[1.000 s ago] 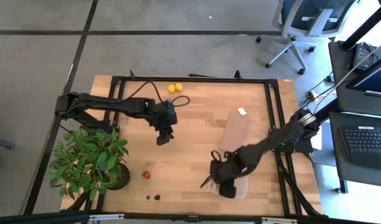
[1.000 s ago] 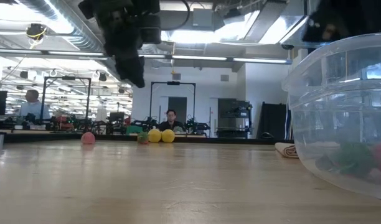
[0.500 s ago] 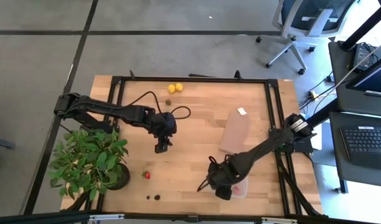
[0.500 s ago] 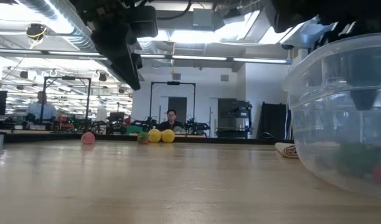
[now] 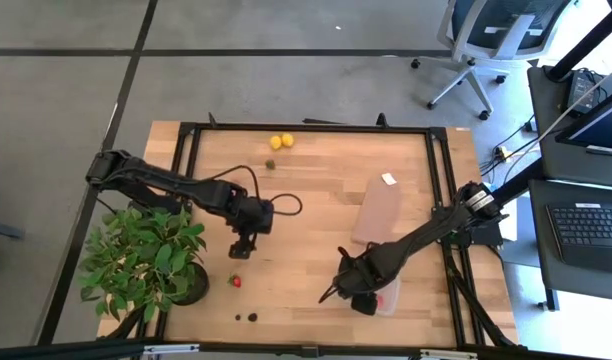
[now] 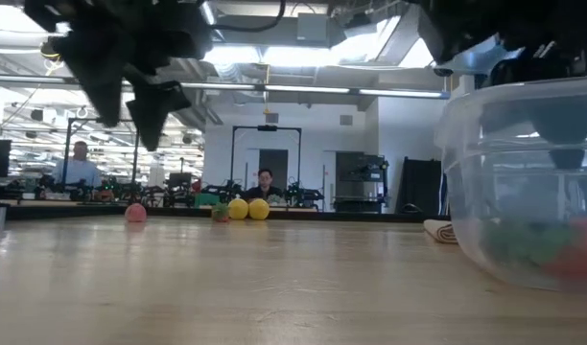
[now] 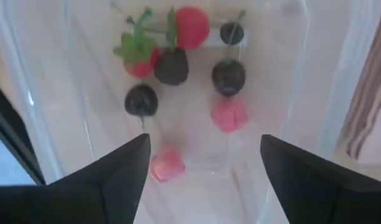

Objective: Pick and placing Produce into tupperware
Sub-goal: Put the strawberry into the transparent container

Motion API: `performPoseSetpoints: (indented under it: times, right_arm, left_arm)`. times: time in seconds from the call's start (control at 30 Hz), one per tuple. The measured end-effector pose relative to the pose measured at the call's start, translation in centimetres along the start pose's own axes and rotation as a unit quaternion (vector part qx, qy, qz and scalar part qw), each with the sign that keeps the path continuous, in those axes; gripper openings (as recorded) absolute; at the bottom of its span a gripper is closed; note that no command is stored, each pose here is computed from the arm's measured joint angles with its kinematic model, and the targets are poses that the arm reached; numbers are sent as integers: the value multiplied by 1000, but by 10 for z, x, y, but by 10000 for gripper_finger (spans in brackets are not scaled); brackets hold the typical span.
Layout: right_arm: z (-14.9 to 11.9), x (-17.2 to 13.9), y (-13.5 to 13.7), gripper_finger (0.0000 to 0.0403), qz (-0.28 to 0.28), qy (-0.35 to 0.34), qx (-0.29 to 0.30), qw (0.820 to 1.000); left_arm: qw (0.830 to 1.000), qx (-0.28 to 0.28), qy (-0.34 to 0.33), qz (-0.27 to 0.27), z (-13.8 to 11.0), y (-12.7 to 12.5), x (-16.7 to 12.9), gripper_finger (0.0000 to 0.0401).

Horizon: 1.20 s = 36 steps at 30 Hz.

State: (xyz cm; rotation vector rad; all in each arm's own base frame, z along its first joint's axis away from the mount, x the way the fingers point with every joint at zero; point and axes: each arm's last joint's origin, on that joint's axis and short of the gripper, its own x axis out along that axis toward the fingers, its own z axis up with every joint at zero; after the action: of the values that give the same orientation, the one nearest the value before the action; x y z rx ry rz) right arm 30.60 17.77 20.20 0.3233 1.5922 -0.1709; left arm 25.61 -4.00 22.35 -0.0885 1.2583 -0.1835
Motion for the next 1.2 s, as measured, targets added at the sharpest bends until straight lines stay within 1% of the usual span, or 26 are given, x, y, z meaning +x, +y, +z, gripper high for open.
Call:
performPoseSetpoints:
  times: [0.17, 0.27, 0.47, 0.57, 0.7, 0.83, 0.9, 0.97, 1.07, 1.2]
  right_arm:
    - [7, -16, 7, 302, 21, -23, -29, 999]
    - [12, -31, 11, 302, 32, -44, -38, 998]
    - [22, -71, 17, 301, 22, -128, -33, 991]
    - [25, -87, 21, 301, 17, -173, -29, 984]
    - [28, -100, 22, 301, -1, -217, -34, 976]
    - [30, -102, 20, 301, -17, -236, -29, 971]
    - [31, -102, 19, 301, -20, -239, -26, 971]
    - [33, -102, 17, 301, -20, -240, -22, 970]
    - [37, -103, 15, 301, -17, -244, -15, 969]
    - [41, -104, 11, 301, -16, -248, -7, 969]
  left_arm:
    - [1000, 16, 9, -11, -2, -13, 2, 283]
    - [999, 18, 14, -33, -4, -18, 2, 279]
    - [997, 47, 29, -46, -9, -34, 4, 278]
    - [994, 88, 43, -47, -14, -46, 5, 277]
    - [985, 163, 43, -37, -21, -65, 6, 277]
    - [975, 223, 21, -1, -25, -84, 7, 277]
    - [970, 241, 14, 2, -26, -89, 8, 277]
    - [971, 239, 17, -8, -26, -92, 11, 277]
    - [976, 212, 40, -33, -24, -92, 22, 277]
    - [975, 211, 50, -40, -20, -93, 37, 277]
